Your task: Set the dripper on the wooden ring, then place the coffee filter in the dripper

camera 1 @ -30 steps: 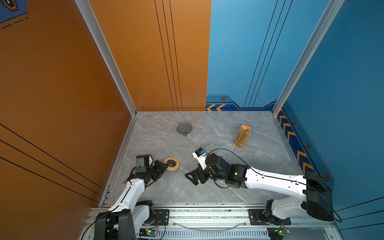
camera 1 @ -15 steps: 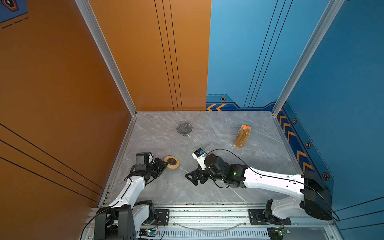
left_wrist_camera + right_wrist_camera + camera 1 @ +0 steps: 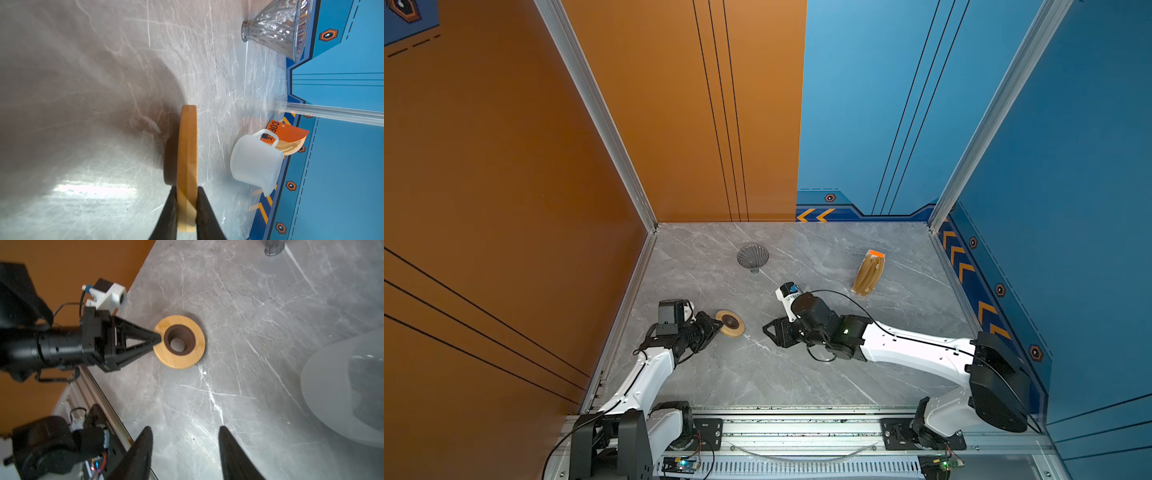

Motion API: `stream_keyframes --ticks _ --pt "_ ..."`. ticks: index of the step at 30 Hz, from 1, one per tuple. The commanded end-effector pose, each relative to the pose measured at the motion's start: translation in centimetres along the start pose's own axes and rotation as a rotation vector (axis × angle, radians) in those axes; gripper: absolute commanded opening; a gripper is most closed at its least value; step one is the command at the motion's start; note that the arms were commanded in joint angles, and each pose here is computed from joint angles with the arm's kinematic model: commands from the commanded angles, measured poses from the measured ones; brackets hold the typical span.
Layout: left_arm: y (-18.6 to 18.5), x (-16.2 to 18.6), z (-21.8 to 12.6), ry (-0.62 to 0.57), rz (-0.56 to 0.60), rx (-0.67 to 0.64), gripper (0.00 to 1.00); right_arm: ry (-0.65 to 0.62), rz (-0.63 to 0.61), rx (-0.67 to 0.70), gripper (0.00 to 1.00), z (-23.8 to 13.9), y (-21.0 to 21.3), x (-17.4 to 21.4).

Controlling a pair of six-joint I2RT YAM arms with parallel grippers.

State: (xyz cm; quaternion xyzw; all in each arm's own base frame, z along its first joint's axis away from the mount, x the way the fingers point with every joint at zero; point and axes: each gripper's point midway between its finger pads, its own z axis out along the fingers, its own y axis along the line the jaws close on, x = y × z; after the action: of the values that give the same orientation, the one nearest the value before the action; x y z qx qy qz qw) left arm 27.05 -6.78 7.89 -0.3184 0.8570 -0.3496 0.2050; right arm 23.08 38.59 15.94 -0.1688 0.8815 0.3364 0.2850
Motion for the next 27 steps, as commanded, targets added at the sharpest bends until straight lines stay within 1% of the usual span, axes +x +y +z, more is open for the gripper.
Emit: stream_keyframes --ticks 1,6,8,13,21,27 --pt "-0.4 1.1 -0.4 0.076 0.061 -0.019 0.17 -0.017 0.078 0.043 0.35 0.9 -0.2 -1.0" --pt "-0.8 2.8 -0.6 0.159 0.103 -0.010 0.17 0.021 0.105 0.107 0.28 3.0 -0.8 -0.5" --pt "-1.3 3.5 -0.4 0.183 0.123 -0.001 0.17 0.041 0.111 0.112 0.26 3.9 -0.8 0.0" --pt "-1.7 4.9 0.2 0.243 0.172 -0.015 0.18 0.088 0.096 0.139 0.20 5.7 -1.1 1.8" --pt "-2.3 5.0 0.4 0.239 0.203 -0.036 0.19 0.153 0.071 0.210 0.14 7.8 -2.5 4.9" --pt "-2.5 5.2 0.3 0.242 0.211 -0.036 0.19 0.147 0.072 0.273 0.11 8.5 -3.9 5.6"
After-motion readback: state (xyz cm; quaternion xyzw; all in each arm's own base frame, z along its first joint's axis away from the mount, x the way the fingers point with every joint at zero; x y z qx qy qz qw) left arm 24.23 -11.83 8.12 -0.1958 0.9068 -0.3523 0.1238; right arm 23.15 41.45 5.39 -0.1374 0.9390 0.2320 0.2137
